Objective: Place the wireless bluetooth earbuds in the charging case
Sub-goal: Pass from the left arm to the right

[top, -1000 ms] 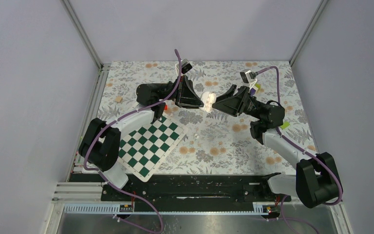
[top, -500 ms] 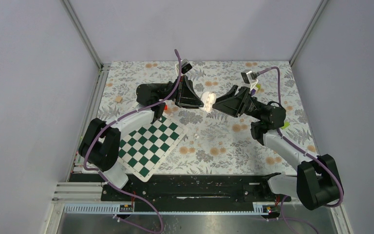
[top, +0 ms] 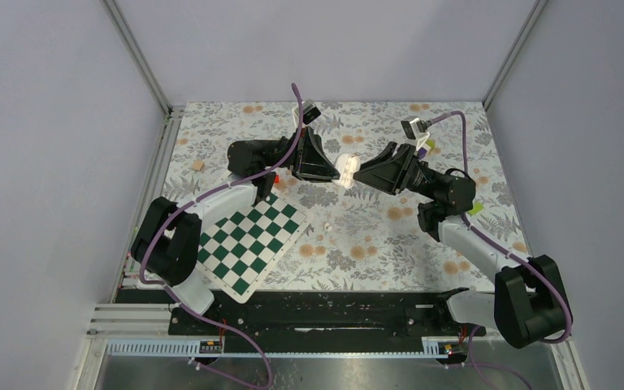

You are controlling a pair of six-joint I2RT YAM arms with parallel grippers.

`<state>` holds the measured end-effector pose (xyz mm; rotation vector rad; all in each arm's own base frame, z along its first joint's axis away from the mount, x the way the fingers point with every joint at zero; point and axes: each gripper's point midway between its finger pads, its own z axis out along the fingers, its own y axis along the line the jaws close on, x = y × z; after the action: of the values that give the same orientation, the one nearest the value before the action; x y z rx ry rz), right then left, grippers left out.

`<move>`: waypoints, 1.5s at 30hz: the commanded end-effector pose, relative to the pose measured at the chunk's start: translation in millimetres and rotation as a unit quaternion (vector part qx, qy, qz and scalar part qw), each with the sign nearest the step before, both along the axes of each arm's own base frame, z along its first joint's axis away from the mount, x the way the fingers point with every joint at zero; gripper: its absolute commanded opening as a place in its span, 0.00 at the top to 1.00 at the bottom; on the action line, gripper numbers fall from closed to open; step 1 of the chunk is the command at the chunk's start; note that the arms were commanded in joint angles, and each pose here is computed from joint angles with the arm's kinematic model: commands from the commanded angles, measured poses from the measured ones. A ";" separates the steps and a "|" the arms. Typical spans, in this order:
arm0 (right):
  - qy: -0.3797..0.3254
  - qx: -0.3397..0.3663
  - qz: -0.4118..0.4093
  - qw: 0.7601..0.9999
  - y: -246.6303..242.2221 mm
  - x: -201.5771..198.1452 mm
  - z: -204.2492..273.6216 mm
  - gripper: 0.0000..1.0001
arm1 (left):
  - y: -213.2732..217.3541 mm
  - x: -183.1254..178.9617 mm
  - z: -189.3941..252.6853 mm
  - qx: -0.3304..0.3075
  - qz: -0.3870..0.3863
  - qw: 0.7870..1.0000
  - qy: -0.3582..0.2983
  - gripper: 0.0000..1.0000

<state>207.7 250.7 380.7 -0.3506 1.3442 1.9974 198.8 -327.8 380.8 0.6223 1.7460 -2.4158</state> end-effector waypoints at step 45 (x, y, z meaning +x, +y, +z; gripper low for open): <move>0.027 0.000 0.015 1.000 1.7 -1.6 -11.0 1.00 | 26.9 4.3 11.0 -0.028 0.044 0.996 -0.066 0.06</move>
<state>212.2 252.7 369.0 -0.3058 1.3925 2.0261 204.3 -322.5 378.9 0.6260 1.7168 -2.3831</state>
